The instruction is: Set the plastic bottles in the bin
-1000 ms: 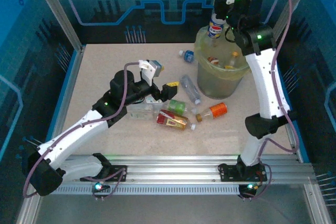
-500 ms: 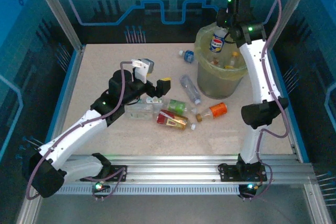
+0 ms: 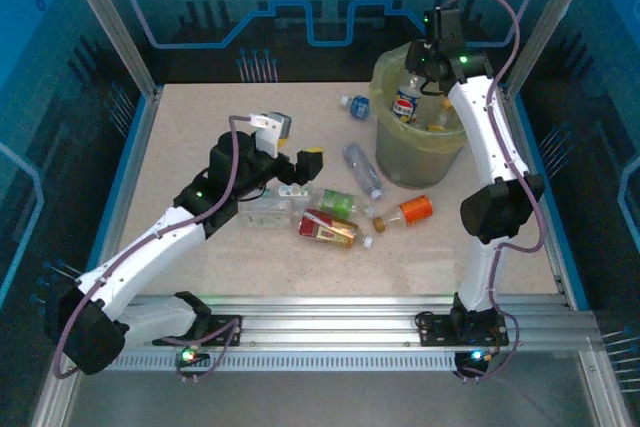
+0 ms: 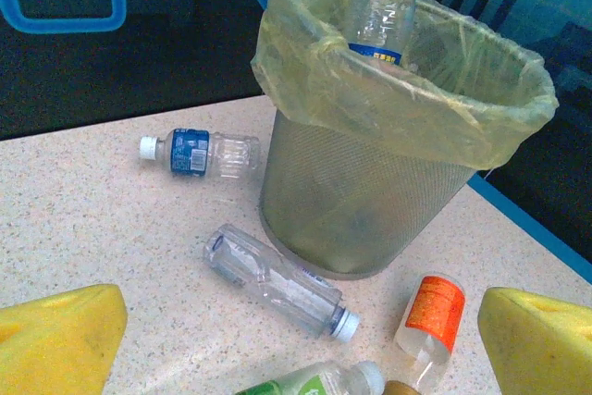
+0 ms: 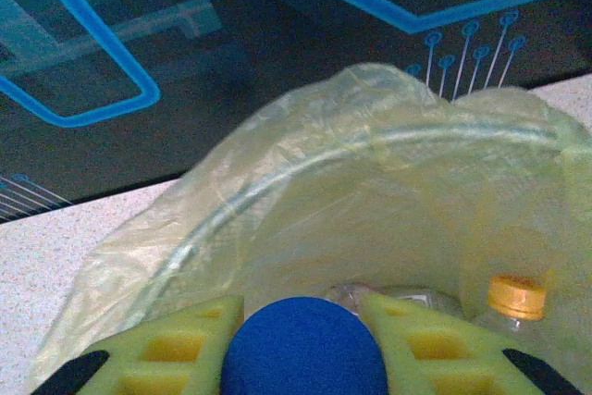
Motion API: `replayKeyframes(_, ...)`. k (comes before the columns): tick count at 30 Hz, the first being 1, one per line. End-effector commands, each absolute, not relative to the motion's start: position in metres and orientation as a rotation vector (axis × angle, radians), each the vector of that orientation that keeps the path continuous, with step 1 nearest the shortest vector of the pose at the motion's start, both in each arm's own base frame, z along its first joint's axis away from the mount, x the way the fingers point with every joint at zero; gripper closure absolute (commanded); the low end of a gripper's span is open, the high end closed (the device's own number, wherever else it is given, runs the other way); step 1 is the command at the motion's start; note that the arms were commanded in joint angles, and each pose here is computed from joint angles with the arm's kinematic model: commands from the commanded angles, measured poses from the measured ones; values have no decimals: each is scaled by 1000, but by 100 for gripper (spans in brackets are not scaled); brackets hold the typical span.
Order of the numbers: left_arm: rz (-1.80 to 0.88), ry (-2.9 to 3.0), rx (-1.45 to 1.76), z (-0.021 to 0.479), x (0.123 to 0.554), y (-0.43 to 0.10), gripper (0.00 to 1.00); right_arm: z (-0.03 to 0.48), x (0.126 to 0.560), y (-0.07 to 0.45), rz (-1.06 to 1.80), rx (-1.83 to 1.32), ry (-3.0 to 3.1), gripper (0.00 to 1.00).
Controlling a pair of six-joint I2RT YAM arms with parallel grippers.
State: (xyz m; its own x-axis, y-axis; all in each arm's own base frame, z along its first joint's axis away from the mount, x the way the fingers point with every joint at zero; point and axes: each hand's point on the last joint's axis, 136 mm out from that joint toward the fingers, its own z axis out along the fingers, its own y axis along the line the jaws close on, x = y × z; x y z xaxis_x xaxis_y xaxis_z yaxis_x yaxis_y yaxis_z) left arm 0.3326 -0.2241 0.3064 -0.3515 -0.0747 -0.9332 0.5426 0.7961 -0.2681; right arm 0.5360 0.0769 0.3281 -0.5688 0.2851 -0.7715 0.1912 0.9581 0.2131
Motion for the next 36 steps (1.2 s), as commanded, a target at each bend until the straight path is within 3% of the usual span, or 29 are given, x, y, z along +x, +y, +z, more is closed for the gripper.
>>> replayKeyframes(1, -657, 1833, 322, 314, 338, -219, 1, 303, 539, 79, 182, 383, 2231, 100)
replayKeyframes(8, -646, 1864, 306, 310, 341, -217, 1, 258, 538, 68, 189, 457, 2308, 84)
replayKeyframes(20, -590, 1975, 174, 287, 349, -199, 1, 263, 520, 44, 87, 469, 2305, 21)
replayKeyframes(21, -578, 1996, 150, 283, 350, -195, 1, 266, 517, 43, 82, 468, 2298, 15)
replayKeyframes(22, -570, 2011, 129, 279, 351, -192, 1, 269, 514, 43, 87, 468, 2294, 1)
replayKeyframes(36, -522, 2158, -420, 227, 356, -112, 1, 316, 464, 50, 27, 381, 2211, 0)
